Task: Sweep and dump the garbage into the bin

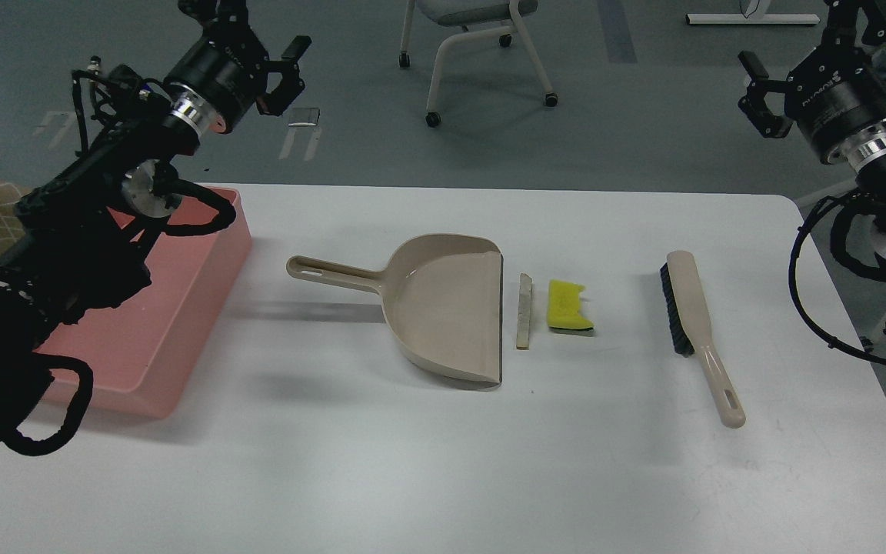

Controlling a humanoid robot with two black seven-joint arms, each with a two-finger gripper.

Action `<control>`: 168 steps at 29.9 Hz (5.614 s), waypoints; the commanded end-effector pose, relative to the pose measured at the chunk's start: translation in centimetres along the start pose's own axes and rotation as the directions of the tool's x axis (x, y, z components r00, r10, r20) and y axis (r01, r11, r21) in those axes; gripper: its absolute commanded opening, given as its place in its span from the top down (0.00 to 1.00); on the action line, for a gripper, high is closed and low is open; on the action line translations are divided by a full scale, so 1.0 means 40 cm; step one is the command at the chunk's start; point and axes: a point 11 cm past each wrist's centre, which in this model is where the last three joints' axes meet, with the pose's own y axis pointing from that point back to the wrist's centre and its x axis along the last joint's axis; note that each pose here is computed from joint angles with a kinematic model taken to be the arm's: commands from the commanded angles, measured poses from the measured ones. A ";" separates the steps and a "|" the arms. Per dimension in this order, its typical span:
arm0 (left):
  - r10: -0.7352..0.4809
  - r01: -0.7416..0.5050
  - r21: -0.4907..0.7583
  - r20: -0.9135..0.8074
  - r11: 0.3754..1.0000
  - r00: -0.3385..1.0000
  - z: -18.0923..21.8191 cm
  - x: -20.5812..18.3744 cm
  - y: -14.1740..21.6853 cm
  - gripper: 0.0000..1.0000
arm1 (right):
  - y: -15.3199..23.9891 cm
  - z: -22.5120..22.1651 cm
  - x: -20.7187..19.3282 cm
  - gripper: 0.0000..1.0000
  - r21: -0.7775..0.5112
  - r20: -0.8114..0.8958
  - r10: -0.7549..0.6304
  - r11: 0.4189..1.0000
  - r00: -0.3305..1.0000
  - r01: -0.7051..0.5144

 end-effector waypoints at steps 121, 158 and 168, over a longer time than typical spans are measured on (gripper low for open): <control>-0.167 -0.071 0.400 0.529 0.914 0.832 -0.187 -0.088 0.481 0.02 | 0.016 0.109 -0.022 0.00 -0.081 0.029 -0.001 0.997 1.000 0.003; 0.059 -0.312 0.370 0.558 0.875 0.828 -0.383 -0.046 0.459 0.02 | 0.019 0.112 -0.020 0.00 -0.088 0.023 0.000 0.996 1.000 0.003; 0.068 -0.318 0.371 0.553 0.873 0.831 -0.395 -0.051 0.437 0.04 | 0.019 0.112 -0.020 0.00 -0.088 0.023 0.000 0.996 1.000 0.003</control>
